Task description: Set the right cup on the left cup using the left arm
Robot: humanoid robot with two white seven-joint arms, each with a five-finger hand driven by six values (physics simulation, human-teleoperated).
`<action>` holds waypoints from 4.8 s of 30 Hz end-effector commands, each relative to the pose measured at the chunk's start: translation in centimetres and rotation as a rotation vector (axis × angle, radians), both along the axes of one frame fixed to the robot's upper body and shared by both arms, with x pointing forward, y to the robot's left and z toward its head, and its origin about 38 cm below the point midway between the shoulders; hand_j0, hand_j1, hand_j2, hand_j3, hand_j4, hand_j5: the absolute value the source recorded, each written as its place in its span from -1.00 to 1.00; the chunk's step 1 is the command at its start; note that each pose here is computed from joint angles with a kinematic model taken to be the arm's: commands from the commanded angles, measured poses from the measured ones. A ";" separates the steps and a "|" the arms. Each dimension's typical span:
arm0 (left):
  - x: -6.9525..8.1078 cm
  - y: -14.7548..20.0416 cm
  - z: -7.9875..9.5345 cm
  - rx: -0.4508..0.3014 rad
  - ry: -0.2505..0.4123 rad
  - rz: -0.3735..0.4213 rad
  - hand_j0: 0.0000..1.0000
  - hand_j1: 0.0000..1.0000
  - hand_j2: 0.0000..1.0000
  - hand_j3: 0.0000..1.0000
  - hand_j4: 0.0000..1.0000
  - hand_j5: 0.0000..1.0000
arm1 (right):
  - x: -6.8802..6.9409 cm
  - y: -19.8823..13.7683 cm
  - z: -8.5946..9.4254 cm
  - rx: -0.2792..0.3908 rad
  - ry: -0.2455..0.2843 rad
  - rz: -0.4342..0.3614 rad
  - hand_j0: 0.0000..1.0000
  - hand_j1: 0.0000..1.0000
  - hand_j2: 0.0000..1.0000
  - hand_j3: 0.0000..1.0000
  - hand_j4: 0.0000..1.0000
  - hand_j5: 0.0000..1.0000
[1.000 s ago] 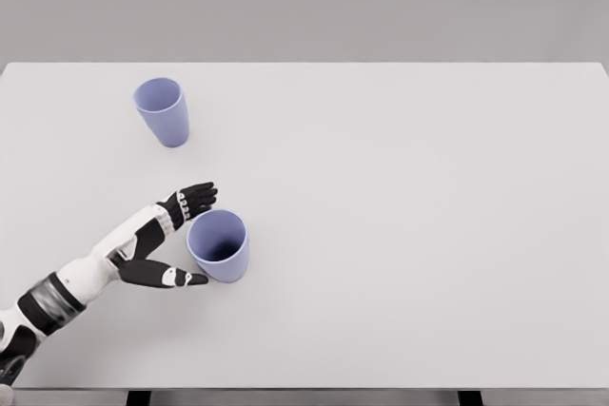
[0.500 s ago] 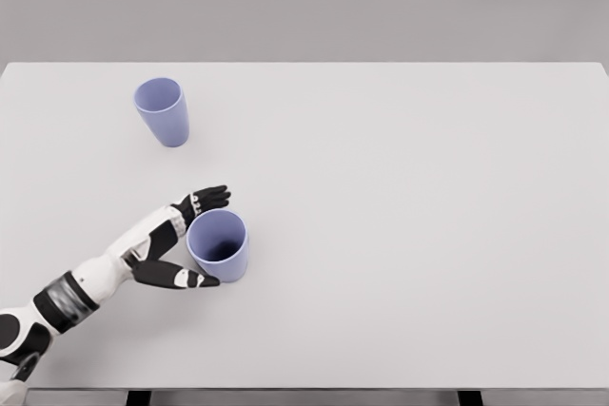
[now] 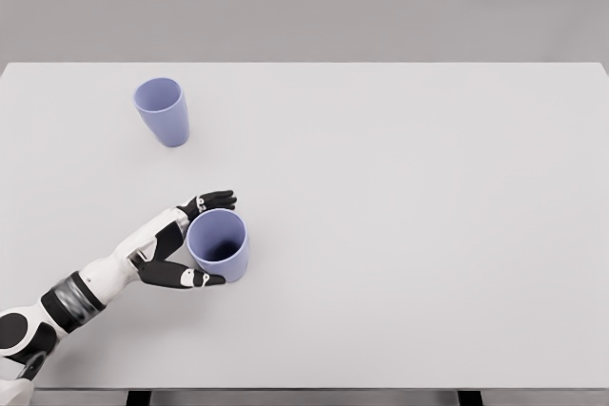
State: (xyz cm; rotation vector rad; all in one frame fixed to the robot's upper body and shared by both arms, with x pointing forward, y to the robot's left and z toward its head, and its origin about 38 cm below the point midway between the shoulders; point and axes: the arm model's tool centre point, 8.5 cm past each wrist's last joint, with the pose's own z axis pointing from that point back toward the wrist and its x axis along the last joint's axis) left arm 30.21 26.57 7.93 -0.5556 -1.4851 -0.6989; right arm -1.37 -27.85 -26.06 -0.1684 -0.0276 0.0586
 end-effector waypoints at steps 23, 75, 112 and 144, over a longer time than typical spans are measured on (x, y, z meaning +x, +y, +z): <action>0.9 -0.4 1.5 0.003 0.025 -0.005 0.39 0.39 0.39 0.39 0.39 0.39 | 0.0 0.0 0.0 0.000 0.000 0.000 1.00 1.00 1.00 1.00 1.00 1.00; 13.9 2.7 14.2 -0.014 -0.112 0.146 0.34 0.34 0.34 0.34 0.34 0.34 | 0.0 0.0 0.0 0.000 0.000 0.000 1.00 1.00 1.00 1.00 1.00 1.00; 17.6 9.2 13.0 -0.003 -0.035 0.344 0.34 0.34 0.34 0.34 0.34 0.34 | 0.0 0.0 0.0 0.000 0.000 0.000 1.00 1.00 1.00 1.00 1.00 1.00; 19.8 9.3 10.9 -0.006 0.036 0.397 0.34 0.34 0.34 0.34 0.34 0.34 | 0.0 0.0 0.0 0.000 0.000 0.000 1.00 1.00 1.00 1.00 1.00 1.00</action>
